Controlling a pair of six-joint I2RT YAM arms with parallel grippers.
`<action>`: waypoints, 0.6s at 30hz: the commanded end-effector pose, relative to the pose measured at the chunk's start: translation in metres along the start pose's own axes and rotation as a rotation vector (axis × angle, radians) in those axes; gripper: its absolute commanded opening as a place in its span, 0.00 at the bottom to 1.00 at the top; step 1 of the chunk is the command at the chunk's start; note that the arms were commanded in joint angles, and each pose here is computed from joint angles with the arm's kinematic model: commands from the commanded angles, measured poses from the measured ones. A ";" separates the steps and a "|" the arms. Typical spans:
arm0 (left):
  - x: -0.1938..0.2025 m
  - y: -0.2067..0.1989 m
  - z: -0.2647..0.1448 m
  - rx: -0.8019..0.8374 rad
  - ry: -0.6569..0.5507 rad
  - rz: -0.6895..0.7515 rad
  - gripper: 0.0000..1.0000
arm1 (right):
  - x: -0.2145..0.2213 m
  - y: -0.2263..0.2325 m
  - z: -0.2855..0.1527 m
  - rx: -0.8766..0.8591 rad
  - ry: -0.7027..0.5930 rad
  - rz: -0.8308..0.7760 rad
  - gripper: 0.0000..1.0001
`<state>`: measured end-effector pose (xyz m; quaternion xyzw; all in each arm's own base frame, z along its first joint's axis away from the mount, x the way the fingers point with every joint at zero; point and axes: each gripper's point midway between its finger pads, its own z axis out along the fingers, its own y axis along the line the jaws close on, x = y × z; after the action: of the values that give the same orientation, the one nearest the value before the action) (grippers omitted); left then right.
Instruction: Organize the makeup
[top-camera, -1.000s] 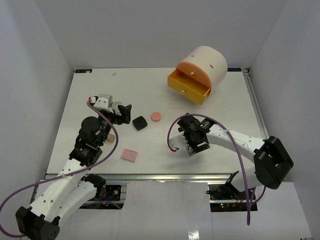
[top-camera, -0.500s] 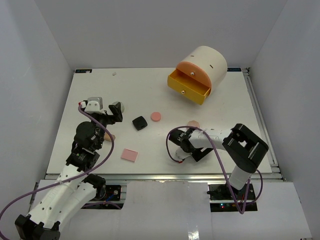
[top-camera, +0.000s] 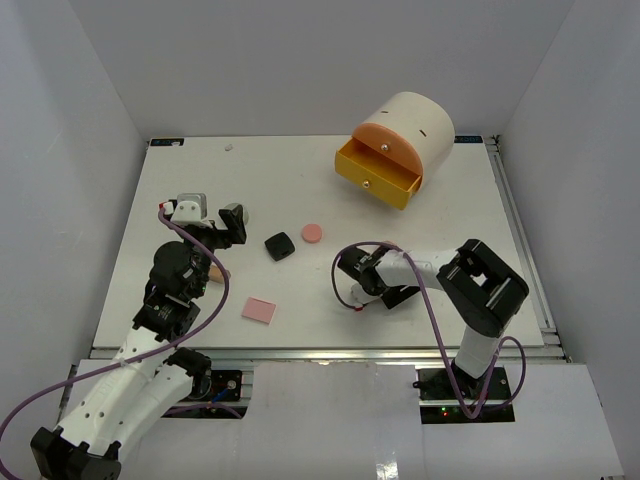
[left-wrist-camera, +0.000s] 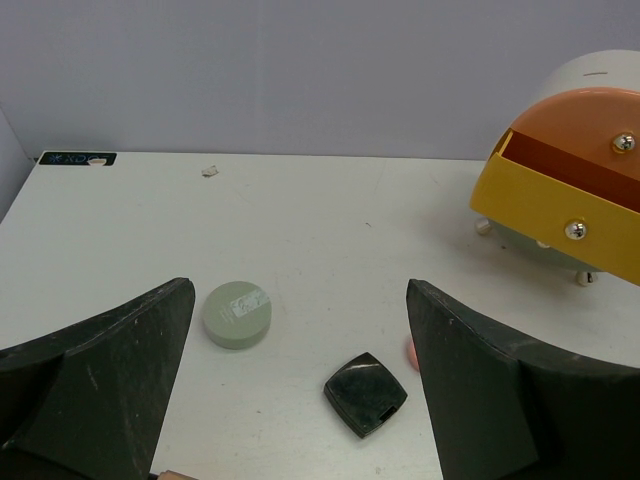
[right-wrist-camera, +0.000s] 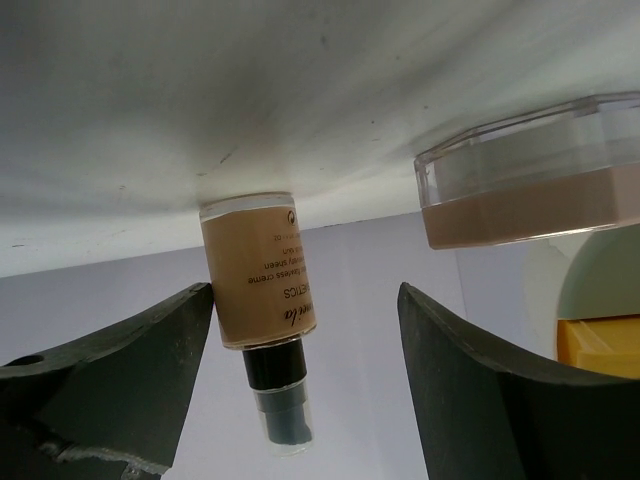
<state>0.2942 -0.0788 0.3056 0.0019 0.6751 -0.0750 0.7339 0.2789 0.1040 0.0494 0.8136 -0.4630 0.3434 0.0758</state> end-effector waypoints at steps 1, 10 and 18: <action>-0.002 -0.002 -0.001 0.015 -0.009 -0.009 0.98 | 0.006 0.023 0.021 -0.102 0.049 -0.088 0.79; -0.002 -0.002 -0.001 0.014 -0.009 -0.009 0.98 | -0.001 0.044 0.027 -0.164 -0.009 -0.089 0.74; -0.001 -0.002 -0.001 0.018 -0.005 -0.008 0.98 | 0.001 0.056 0.032 -0.215 -0.033 -0.068 0.69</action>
<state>0.2939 -0.0805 0.3058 0.0051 0.6748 -0.0786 0.7338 0.2782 0.0906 0.0376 0.8010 -0.5077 0.3095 0.0690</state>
